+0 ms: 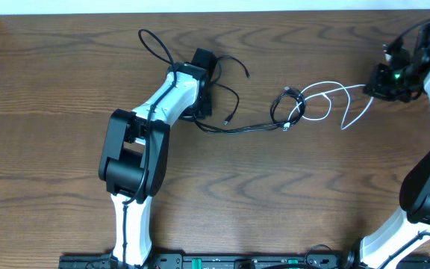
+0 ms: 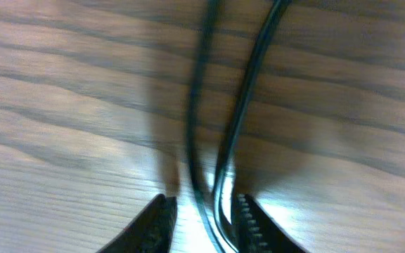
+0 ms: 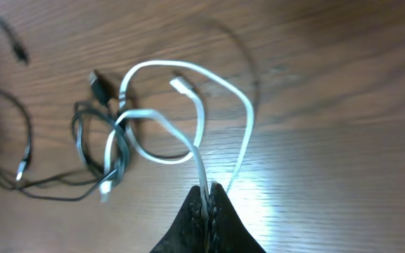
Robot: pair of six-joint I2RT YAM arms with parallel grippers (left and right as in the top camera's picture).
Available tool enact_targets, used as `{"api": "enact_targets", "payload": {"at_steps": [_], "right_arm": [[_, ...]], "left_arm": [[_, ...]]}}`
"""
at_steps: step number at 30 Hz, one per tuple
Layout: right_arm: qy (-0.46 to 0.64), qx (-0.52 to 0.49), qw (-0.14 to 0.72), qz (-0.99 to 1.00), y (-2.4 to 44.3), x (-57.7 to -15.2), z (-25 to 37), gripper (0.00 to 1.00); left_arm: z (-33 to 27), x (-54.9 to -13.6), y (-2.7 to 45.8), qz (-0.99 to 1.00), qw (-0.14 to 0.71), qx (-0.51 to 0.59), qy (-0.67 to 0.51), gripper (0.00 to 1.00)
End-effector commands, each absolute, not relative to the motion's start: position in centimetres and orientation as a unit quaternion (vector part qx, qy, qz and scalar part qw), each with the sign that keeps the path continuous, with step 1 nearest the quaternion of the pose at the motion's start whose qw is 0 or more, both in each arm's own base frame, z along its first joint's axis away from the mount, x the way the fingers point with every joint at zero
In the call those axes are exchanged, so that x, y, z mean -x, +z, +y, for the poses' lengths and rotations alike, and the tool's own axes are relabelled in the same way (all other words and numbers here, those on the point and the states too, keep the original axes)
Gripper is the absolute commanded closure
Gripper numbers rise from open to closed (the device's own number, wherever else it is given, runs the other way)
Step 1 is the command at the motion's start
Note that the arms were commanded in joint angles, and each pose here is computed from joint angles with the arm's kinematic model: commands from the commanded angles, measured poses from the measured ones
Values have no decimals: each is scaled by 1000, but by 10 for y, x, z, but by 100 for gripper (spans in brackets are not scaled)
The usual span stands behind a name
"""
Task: Untangle cables
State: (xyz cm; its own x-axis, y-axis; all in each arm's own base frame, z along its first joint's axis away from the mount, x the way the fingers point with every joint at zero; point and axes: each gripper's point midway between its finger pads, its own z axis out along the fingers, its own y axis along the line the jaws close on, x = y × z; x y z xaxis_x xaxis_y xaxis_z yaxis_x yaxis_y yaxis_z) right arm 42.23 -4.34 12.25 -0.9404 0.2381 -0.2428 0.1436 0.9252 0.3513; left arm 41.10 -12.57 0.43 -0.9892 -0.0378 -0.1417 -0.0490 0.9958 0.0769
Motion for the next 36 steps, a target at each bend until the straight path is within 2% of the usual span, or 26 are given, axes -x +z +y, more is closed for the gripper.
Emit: {"api": "enact_targets", "payload": {"at_steps": [1,5,9,13,21,25,36], "right_arm": [[188,-54,139,971,126,-422,-16,99],[191,-38,132,972,126,-420,-2,99],[193,-29,127,973,126,-419,6,99],[194,-23,124,973,125,-418,11,99],[193,-12,117,974,124,-413,13,99],[193,-12,118,974,124,-414,13,99],[193,-12,119,974,124,-414,13,99]], "left_arm": [[-165,-407,35,995,82,-15,-56,53],[-214,-401,49,984,83,-47,-153,39],[-243,-404,56,974,102,-70,-192,34],[-274,-422,68,958,159,-88,-221,28],[-324,-439,53,929,223,-159,-249,28],[-338,-436,42,918,234,-206,-244,32],[-345,-433,9,920,260,-254,-151,34]]}}
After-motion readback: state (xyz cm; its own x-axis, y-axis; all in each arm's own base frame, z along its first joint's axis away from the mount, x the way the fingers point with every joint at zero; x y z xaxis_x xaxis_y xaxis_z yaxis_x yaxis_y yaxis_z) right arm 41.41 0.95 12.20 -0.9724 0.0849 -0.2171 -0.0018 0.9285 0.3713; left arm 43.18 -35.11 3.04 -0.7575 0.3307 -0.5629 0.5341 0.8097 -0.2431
